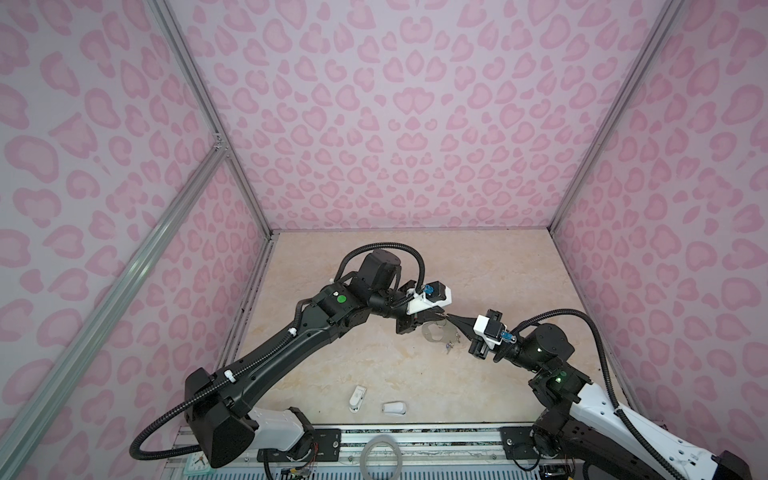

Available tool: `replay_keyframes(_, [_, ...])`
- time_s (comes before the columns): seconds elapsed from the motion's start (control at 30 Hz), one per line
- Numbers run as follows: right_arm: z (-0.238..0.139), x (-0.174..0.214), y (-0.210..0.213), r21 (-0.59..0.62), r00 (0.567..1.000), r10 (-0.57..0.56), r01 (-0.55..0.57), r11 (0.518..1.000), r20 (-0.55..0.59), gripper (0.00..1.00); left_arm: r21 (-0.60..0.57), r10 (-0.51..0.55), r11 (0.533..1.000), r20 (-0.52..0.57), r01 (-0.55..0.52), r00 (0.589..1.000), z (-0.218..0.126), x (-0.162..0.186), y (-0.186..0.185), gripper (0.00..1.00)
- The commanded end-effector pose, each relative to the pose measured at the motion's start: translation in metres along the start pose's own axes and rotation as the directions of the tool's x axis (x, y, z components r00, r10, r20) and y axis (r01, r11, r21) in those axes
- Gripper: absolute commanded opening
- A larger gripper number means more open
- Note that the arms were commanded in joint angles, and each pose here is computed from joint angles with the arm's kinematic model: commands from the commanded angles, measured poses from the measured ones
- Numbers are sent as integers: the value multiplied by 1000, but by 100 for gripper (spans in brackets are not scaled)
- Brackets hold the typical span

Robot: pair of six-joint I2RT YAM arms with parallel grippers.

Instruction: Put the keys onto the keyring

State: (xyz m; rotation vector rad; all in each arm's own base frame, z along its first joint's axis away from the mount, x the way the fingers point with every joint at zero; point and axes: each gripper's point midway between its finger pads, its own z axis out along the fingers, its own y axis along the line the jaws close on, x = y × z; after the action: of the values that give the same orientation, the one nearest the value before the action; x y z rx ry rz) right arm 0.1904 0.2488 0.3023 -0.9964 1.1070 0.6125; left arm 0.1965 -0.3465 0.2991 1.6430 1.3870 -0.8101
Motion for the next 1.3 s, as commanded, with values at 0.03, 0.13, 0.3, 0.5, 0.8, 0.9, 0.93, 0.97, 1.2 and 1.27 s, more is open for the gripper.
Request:
replay_keyframes(0.03, [0,-12,0,-9,999,-4,5,1000,45,0,0,45,999,39,-45,998,-2,-13,-1,6])
replay_keyframes(0.13, [0,-7,-2,6,1000,-1,1,1000,23,0,-13,61,998,29,-61,998,-3,-15,-2,3])
replay_keyframes(0.3, [-7,2,-19,110,998,-40,45,993,-52,26,-104,94,989,-89,-103,992,-3,-10,5,3])
replay_keyframes(0.5, [-14,3,-28,158,991,-71,88,984,-110,30,-178,95,974,-239,-140,966,-5,0,14,3])
replay_keyframes(0.8, [-11,2,-22,123,993,-66,78,989,-101,28,-185,128,962,-349,-202,928,4,-4,18,3])
replay_keyframes(0.9, [-9,4,-21,117,993,-63,75,990,-103,26,-185,139,959,-348,-214,927,5,-8,17,3])
replay_keyframes(0.93, [-9,5,-21,117,993,-61,73,990,-103,25,-185,142,959,-348,-216,927,4,-9,17,3])
replay_keyframes(0.97, [-9,5,-21,117,993,-61,73,990,-104,24,-183,144,959,-347,-217,927,5,-10,16,3])
replay_keyframes(1.2, [-6,5,-22,120,993,-65,77,990,-95,19,-156,166,960,-356,-234,920,7,-10,12,3])
replay_keyframes(1.27, [-5,7,-21,112,993,-65,76,991,-98,19,-147,175,960,-350,-238,920,8,-11,10,3])
